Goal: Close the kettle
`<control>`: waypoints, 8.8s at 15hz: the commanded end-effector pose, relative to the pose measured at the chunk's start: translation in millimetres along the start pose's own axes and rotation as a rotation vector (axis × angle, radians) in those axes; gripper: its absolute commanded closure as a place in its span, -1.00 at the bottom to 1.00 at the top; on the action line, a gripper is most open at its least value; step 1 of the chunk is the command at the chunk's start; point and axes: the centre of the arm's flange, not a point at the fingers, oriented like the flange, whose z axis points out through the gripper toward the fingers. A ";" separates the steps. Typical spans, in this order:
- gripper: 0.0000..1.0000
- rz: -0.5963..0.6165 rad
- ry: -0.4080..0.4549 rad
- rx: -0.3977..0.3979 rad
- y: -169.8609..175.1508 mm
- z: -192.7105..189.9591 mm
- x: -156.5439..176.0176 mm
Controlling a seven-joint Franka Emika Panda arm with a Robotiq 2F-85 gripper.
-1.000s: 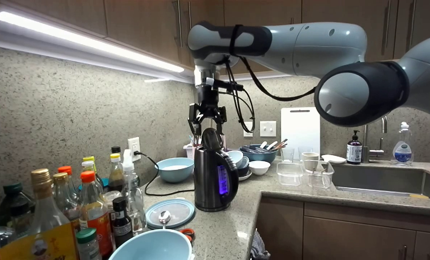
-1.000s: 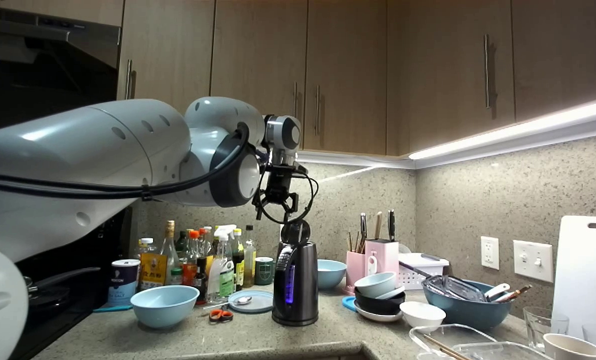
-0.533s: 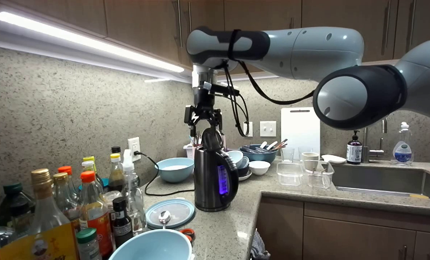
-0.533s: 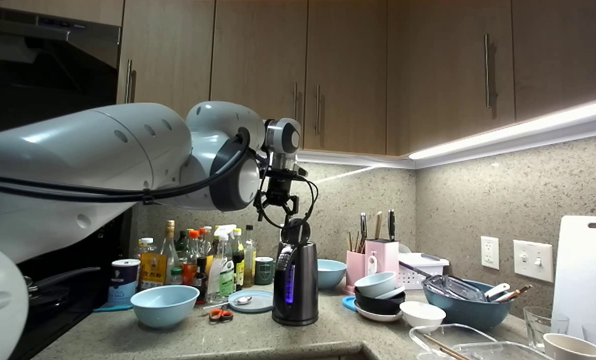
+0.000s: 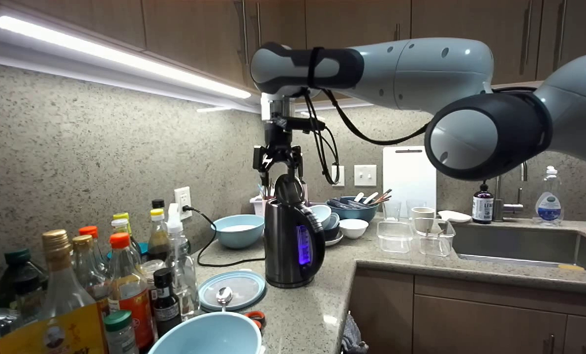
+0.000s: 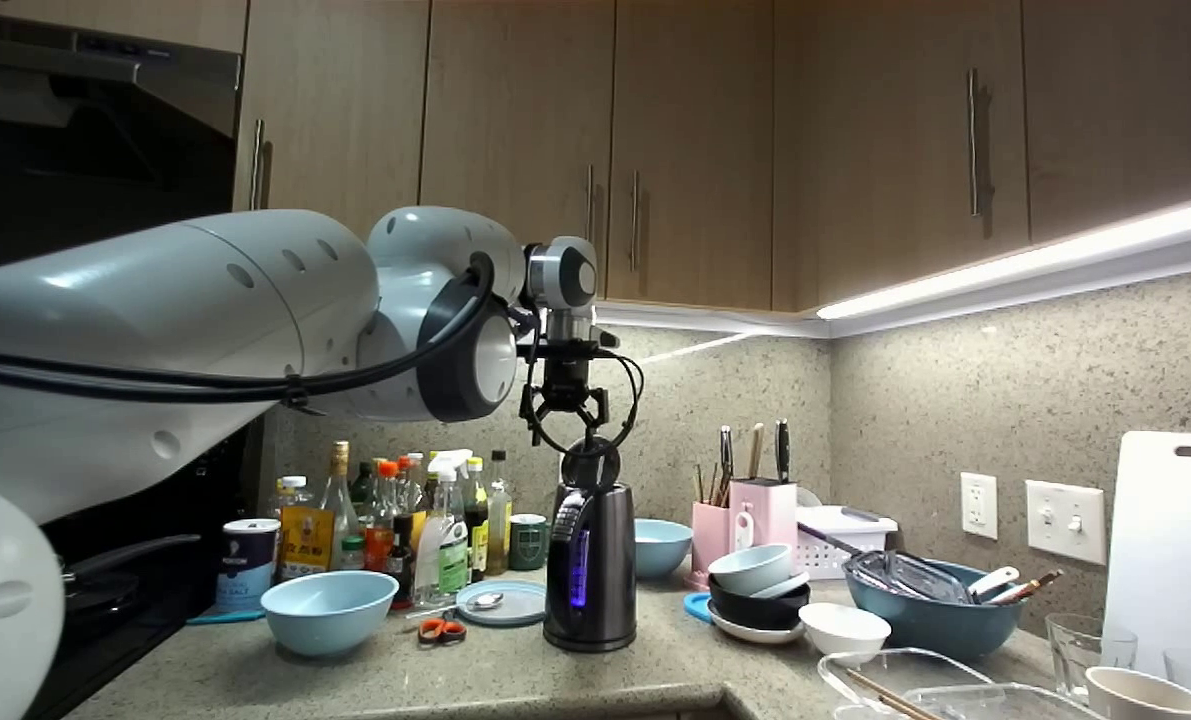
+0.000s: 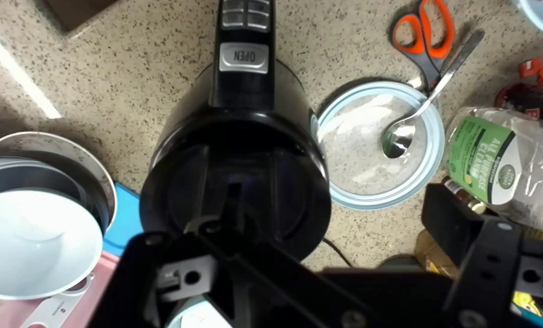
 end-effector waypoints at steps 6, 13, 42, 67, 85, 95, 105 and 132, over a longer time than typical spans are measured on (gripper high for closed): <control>-1.00 -0.019 0.051 -0.041 5.1 -2.2 12.2; -1.00 -0.006 0.033 -0.031 9.7 13.2 23.3; -1.00 -0.031 -0.121 0.006 22.7 85.7 49.5; -1.00 -0.155 0.059 -0.088 0.8 70.2 100.4; -1.00 -0.144 0.089 -0.156 21.3 84.1 113.2; -1.00 -0.150 0.084 -0.132 -5.1 90.6 111.8; -1.00 -0.165 0.094 -0.181 -12.8 94.5 112.0; -1.00 -0.176 0.438 -0.279 -72.4 -179.5 -113.9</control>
